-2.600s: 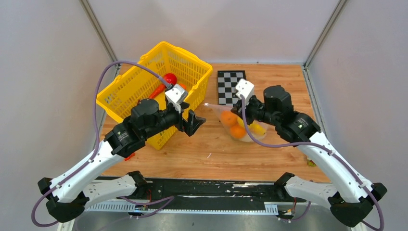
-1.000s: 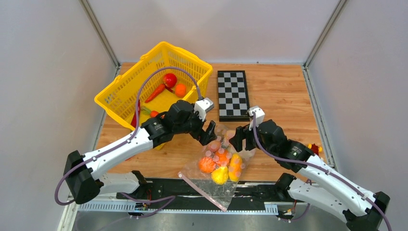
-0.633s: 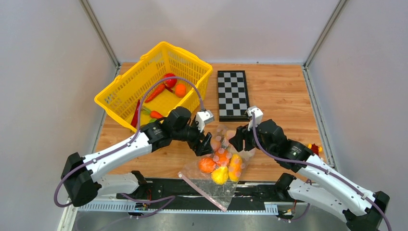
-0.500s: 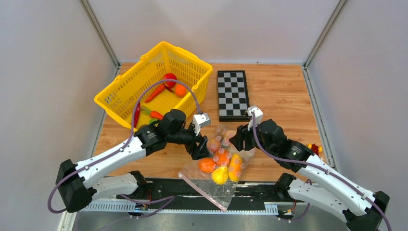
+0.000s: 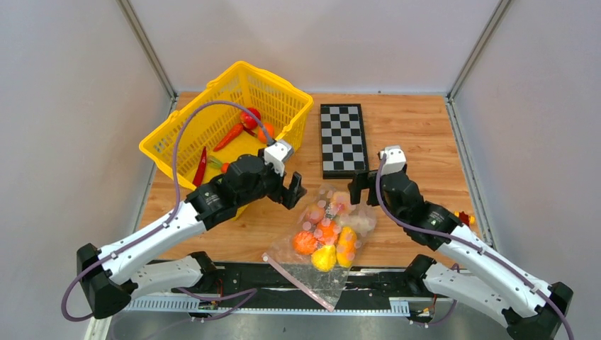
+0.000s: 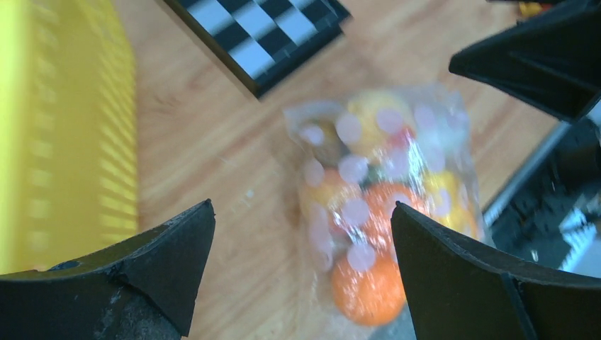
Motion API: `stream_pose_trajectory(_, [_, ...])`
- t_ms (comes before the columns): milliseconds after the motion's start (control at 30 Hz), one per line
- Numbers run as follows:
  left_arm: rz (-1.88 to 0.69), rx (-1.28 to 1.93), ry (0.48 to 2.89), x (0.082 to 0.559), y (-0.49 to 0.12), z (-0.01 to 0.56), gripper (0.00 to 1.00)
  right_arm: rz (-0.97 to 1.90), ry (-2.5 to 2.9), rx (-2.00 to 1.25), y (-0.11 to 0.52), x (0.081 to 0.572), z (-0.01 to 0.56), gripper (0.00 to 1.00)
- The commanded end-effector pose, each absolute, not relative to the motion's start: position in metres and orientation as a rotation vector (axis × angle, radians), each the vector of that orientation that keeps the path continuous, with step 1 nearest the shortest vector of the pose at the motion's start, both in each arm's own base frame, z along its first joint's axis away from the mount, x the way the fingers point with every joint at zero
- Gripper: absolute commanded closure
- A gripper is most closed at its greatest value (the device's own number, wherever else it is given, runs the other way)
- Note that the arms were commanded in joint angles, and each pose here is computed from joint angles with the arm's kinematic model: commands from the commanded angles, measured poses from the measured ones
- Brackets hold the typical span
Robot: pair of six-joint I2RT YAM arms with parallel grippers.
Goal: Place the food in the zip-top bag and seal the zipper
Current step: Reset both arms
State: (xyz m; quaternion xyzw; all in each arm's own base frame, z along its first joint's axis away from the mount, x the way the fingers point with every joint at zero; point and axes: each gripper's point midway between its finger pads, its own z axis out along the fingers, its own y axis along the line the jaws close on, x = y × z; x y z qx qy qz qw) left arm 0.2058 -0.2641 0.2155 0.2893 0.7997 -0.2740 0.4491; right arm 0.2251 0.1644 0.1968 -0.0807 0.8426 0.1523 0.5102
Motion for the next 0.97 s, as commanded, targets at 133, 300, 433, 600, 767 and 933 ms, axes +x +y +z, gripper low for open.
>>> stream_pose_trajectory(133, [-0.446, 0.389, 1.788, 0.261, -0.232, 0.310, 0.00, 0.113, 1.920, -0.011, 0.097, 0.274, 0.251, 0.00])
stream_pose_trajectory(300, [-0.377, 0.242, 1.756, 0.271, -0.207, 0.342, 0.00, 0.106, 1.929, 0.050, 0.074, 0.284, 0.255, 0.00])
stream_pose_trajectory(433, [-0.344, 0.090, 1.750, 0.273, -0.188, 0.352, 0.00, 0.115, 1.917, 0.052, 0.071, 0.279, 0.263, 0.00])
stream_pose_trajectory(600, [-0.267, -0.091, 1.746, 0.273, -0.157, 0.347, 0.00, 0.182, 1.877, 0.051, 0.073, 0.266, 0.269, 0.00])
stream_pose_trajectory(767, [-0.221, -0.202, 1.728, 0.271, -0.137, 0.342, 0.00, 0.192, 1.852, 0.108, 0.067, 0.261, 0.273, 0.00])
stream_pose_trajectory(933, [-0.188, -0.209, 1.728, 0.270, -0.131, 0.343, 0.00, 0.233, 1.858, 0.103, 0.075, 0.262, 0.272, 0.00])
